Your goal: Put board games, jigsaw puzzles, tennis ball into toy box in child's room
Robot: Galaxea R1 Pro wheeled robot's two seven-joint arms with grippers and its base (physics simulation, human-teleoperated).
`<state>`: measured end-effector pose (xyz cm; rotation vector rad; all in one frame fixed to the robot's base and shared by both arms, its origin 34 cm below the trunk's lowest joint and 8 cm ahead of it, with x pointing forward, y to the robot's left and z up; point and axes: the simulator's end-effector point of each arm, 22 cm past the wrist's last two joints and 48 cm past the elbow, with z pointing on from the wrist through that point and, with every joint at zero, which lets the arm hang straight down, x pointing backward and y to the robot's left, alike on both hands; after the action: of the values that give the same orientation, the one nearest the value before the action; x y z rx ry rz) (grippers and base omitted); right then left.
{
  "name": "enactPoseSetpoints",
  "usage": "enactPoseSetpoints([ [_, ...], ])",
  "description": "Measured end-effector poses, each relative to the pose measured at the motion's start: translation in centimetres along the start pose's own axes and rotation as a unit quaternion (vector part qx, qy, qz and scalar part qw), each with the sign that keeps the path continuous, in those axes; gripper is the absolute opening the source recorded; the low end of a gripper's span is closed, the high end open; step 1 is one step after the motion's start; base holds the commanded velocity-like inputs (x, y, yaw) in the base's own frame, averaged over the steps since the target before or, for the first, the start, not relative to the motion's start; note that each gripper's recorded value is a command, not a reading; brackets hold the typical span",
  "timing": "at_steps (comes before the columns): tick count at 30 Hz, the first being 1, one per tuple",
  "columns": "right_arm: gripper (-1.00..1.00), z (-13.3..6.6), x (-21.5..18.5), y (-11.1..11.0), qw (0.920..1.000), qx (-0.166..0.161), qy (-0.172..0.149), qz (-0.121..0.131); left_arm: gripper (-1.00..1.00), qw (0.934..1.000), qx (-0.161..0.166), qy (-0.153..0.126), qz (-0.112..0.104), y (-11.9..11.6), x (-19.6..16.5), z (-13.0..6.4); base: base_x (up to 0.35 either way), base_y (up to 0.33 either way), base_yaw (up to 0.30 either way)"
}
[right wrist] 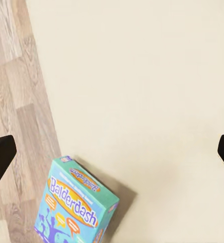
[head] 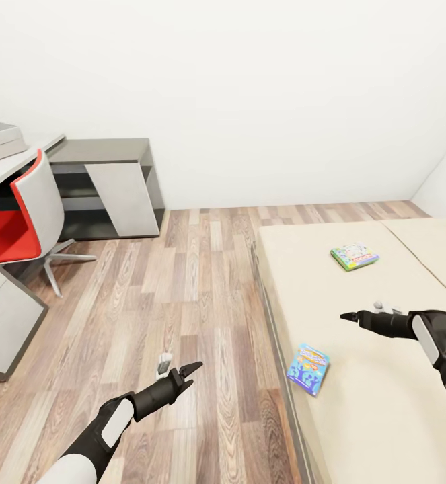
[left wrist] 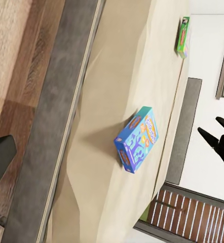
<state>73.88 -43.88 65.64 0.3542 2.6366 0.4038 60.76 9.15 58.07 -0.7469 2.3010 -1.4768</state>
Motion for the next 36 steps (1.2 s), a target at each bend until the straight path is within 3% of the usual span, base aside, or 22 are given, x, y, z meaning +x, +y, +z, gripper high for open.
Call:
enactPoseSetpoints([
  [16,1.0,-2.1,-1.4,1.6,0.9984,-0.003,-0.035,-0.043,1.0,1.0,0.004,-0.001,0.005,-0.7,-0.1,0.0,0.0,0.0,-0.132],
  [36,1.0,-2.2,-1.4,1.8,0.9983,-0.004,-0.037,-0.046,1.0,1.0,0.005,-0.001,0.006,-0.7,-0.2,-0.1,0.0,0.02,-0.011],
])
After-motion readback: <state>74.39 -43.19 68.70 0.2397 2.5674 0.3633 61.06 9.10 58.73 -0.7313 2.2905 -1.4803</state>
